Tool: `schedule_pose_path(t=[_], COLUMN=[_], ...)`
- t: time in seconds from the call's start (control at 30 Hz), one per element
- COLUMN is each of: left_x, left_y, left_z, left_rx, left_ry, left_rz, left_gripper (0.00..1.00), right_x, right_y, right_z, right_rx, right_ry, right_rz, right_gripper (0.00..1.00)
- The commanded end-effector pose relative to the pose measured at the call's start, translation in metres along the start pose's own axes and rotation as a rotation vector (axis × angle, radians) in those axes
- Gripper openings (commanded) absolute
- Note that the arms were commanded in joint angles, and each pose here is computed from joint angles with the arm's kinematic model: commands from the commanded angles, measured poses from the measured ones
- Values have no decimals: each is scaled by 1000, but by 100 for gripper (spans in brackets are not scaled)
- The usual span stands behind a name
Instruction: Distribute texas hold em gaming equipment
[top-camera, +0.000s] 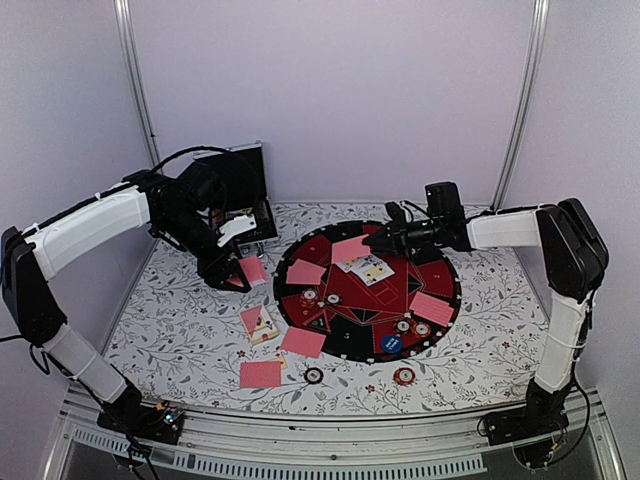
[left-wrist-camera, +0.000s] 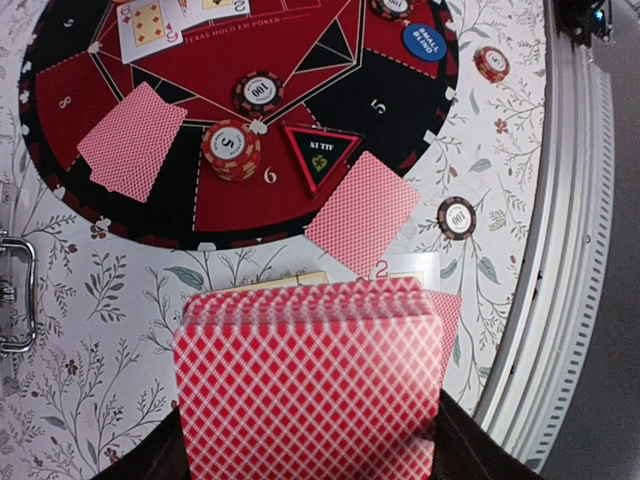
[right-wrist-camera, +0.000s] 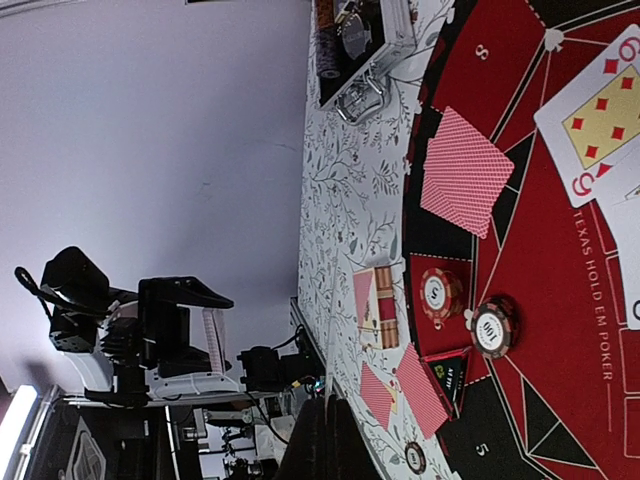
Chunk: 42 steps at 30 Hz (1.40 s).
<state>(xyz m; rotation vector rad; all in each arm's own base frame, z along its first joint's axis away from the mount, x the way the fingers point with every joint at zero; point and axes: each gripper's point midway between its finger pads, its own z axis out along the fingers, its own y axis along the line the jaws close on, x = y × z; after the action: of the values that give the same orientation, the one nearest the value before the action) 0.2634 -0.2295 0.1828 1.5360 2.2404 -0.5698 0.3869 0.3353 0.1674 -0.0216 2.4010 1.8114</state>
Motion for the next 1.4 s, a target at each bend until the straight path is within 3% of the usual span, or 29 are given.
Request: schedule_pose_path(t=[0.0, 0.53, 1.37], left_x=[-3, -1, -3], left_y=[2, -1, -1], left_z=[-6, -8, -7], left_rx=[-8, -3, 6], left_ry=[-16, -12, -17], left_rz=[8, 5, 4], left_gripper=[0, 0, 0], right_x=[0, -28, -42], right_y=[-31, -119, -163], right_z=[-12, -1, -18], right_rx=[95, 313, 600], right_ry=[-15, -29, -39], right_rz=[-29, 25, -22], right_gripper=[0, 0, 1])
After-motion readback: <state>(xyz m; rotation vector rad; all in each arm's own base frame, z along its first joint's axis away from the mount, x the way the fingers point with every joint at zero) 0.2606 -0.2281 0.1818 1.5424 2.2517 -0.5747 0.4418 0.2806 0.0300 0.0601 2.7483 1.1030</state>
